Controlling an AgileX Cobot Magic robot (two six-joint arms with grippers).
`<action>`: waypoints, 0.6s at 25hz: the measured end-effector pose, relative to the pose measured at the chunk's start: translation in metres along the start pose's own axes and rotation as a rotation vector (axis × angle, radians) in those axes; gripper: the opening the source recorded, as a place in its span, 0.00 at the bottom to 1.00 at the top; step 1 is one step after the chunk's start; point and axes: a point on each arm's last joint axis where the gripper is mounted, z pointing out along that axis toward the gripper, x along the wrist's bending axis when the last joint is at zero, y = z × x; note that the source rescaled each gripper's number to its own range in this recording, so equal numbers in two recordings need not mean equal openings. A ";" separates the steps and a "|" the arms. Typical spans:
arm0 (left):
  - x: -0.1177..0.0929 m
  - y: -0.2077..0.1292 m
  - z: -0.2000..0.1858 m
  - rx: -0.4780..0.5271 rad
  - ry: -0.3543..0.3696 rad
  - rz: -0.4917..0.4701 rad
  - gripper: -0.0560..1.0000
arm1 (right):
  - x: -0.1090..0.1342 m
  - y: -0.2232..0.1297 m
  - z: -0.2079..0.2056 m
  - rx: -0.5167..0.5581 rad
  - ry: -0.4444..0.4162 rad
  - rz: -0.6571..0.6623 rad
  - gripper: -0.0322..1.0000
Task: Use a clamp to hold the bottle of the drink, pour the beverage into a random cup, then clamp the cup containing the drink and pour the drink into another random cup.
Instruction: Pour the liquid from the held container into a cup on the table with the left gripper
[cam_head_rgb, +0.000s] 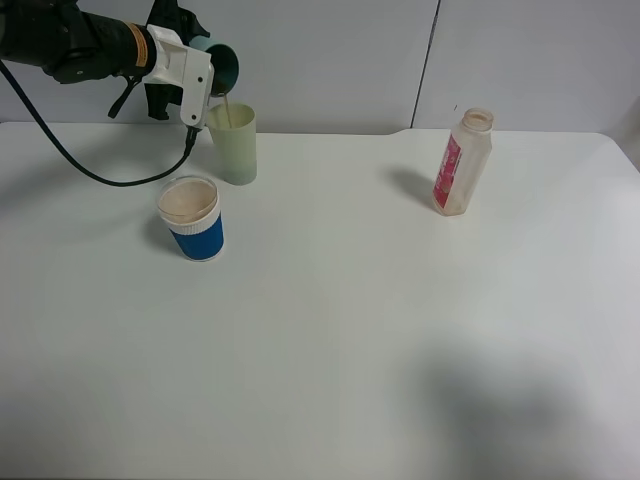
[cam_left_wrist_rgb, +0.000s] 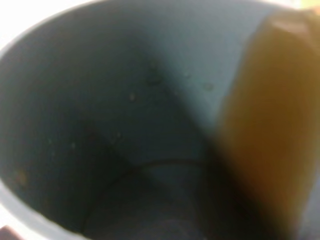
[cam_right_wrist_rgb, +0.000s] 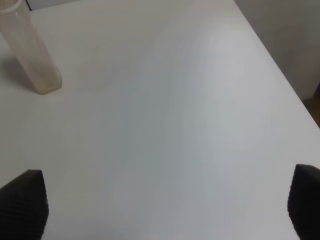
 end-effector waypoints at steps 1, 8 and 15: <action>0.000 0.000 0.000 0.000 0.000 0.000 0.07 | 0.000 0.000 0.000 0.000 0.000 0.000 0.97; 0.000 0.000 0.000 -0.001 -0.001 0.028 0.07 | 0.000 0.000 0.000 0.000 0.000 0.000 0.97; 0.000 0.000 0.000 -0.001 -0.001 0.066 0.07 | 0.000 0.000 0.000 0.000 0.000 0.000 0.97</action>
